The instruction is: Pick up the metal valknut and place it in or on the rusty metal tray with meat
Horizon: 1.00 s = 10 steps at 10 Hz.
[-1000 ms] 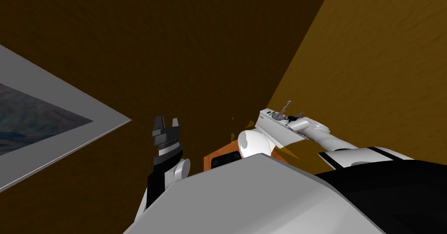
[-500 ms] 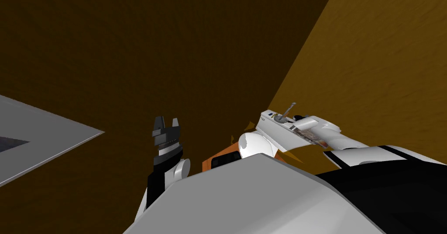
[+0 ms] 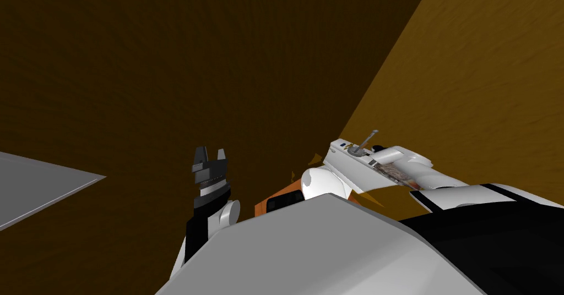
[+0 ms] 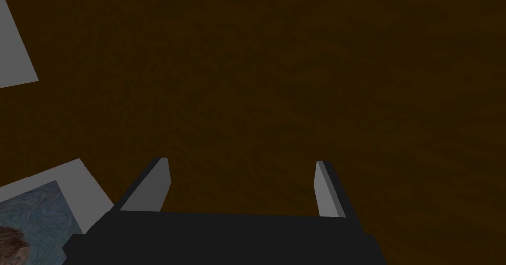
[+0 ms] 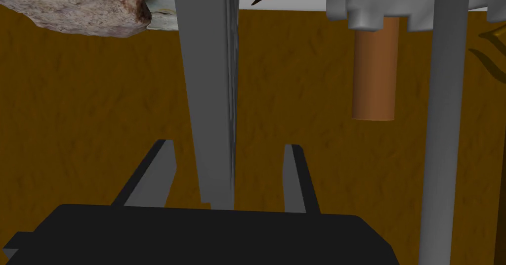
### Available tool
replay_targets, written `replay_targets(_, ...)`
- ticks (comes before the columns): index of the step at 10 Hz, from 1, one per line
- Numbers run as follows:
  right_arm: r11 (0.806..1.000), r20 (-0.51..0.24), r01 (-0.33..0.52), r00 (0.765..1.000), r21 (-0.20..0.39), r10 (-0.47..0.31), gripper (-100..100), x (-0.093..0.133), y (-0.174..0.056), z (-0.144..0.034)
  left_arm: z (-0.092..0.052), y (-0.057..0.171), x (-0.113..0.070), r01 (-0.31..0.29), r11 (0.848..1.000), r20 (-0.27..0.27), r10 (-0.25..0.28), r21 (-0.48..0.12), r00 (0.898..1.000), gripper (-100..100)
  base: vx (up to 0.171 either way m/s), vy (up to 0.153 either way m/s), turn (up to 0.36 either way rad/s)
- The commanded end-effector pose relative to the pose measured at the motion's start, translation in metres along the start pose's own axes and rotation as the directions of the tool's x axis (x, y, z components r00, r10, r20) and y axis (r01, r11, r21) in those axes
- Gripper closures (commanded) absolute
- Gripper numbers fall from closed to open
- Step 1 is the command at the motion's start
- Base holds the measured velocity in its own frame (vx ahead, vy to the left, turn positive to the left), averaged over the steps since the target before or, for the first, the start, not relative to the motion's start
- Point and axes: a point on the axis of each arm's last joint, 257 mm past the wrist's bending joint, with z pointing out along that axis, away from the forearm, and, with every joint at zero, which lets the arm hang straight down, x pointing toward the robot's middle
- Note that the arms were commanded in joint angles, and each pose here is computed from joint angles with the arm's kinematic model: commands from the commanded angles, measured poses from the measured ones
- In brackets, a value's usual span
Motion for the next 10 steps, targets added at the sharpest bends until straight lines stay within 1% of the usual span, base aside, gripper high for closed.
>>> replay_targets(1, 1.000, 0.000, 0.000, 1.000, 0.000, 0.000, 100, 0.000, 0.000, 0.000, 0.000, 0.000, 0.000, 0.000, 1.000, 0.000, 0.000, 0.000, 1.000, 0, -0.001, -0.001, -0.013)
replay_targets(4, 1.000, 0.000, 0.002, 1.000, 0.002, -0.002, 100, 0.000, -0.001, 0.000, 0.000, 0.000, 0.000, 0.000, 1.000, 0.000, 0.000, 0.000, 1.000, 0, 0.000, 0.000, 0.000)
replay_targets(5, 1.000, 0.000, 0.002, 1.000, 0.002, -0.002, 0, 0.000, -0.001, 0.000, 0.000, 0.000, 0.000, 0.000, 1.000, 0.000, 0.000, 0.000, 1.000, 0, 0.000, 0.000, 0.000)
replay_targets(6, 1.000, 0.000, 0.001, 1.000, 0.002, -0.001, 100, 0.000, -0.001, 0.000, 0.000, 0.000, 0.000, 0.000, 1.000, 0.000, 0.000, 0.000, 1.000, 0, 0.000, 0.000, 0.000)
replay_targets(7, 1.000, -0.001, 0.001, 1.000, 0.002, -0.001, 0, 0.000, -0.001, 0.000, 0.000, 0.000, 0.000, 0.000, 1.000, 0.000, 0.000, 0.000, 1.000, 0, 0.000, 0.000, 0.000)
replay_targets(8, 1.000, -0.012, 0.023, 1.000, 0.020, -0.023, 100, 0.011, -0.001, 0.000, 0.000, 0.000, 0.000, 0.000, 1.000, 0.000, 0.000, 0.000, 1.000, 0, -0.037, 0.023, 0.046)
replay_targets(10, 0.998, -0.027, 0.048, 0.999, 0.043, -0.047, 100, 0.020, -0.001, -0.002, 0.000, 0.000, 0.000, 0.000, 1.000, 0.000, 0.000, 0.000, 1.000, 0, -0.047, 0.077, 0.043)
